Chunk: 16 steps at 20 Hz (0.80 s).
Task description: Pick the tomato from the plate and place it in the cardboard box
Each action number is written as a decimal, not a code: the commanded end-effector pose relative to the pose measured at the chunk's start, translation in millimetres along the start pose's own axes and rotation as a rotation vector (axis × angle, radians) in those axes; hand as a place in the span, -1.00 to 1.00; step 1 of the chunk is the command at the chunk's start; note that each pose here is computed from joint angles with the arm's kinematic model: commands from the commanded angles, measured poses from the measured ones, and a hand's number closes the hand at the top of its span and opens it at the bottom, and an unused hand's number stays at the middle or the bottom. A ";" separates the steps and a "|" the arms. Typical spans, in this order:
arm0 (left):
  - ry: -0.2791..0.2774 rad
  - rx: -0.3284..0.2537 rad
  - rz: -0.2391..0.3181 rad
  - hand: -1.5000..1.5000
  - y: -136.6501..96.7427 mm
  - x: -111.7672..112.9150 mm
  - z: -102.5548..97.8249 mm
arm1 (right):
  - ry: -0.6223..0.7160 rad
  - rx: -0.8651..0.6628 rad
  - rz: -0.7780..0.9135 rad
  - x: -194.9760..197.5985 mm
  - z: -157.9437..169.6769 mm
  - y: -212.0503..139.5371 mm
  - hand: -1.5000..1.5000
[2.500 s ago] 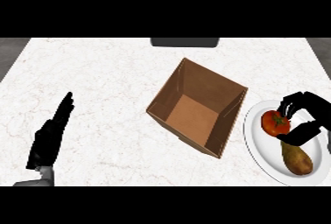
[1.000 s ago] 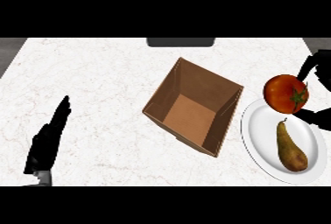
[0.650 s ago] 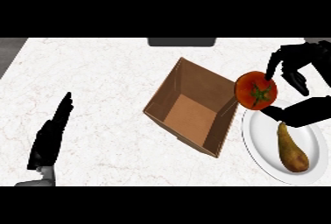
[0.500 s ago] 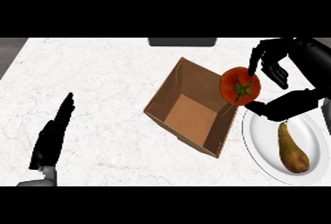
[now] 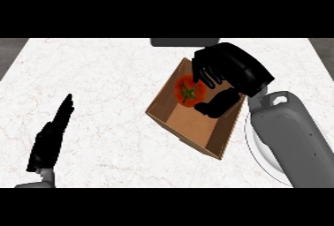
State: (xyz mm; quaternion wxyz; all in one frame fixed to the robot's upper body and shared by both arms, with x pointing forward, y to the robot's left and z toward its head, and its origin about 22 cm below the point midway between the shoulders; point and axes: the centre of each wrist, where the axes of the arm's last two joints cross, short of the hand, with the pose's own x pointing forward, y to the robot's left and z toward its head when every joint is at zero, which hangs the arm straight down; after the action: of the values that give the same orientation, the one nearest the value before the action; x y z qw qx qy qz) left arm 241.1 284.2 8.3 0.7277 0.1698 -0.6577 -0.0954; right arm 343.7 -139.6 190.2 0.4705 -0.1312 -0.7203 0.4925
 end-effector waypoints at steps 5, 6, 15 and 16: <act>0.004 0.008 0.003 0.00 2.7 18.0 -12.5 | 0.144 0.070 -0.040 -19.3 -36.7 72.7 -1.00; -0.013 0.001 0.008 0.00 5.2 -3.2 -1.9 | 0.139 0.090 -0.059 -6.3 -41.2 84.0 -1.00; 0.008 0.007 -0.004 0.00 8.2 0.0 1.8 | 0.108 -0.145 -0.321 -32.3 -45.4 83.7 -1.00; -0.005 -0.015 -0.009 0.00 -0.1 -9.7 4.0 | 0.122 -0.198 -0.375 -31.0 -53.3 70.6 -1.00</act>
State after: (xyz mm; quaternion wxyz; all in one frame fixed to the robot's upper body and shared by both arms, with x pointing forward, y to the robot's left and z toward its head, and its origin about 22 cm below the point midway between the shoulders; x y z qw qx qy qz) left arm 243.2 283.5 9.6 0.7260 0.1689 -0.6596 -0.0966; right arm 377.9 -91.0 122.6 0.5490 -0.0961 -0.7235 0.4074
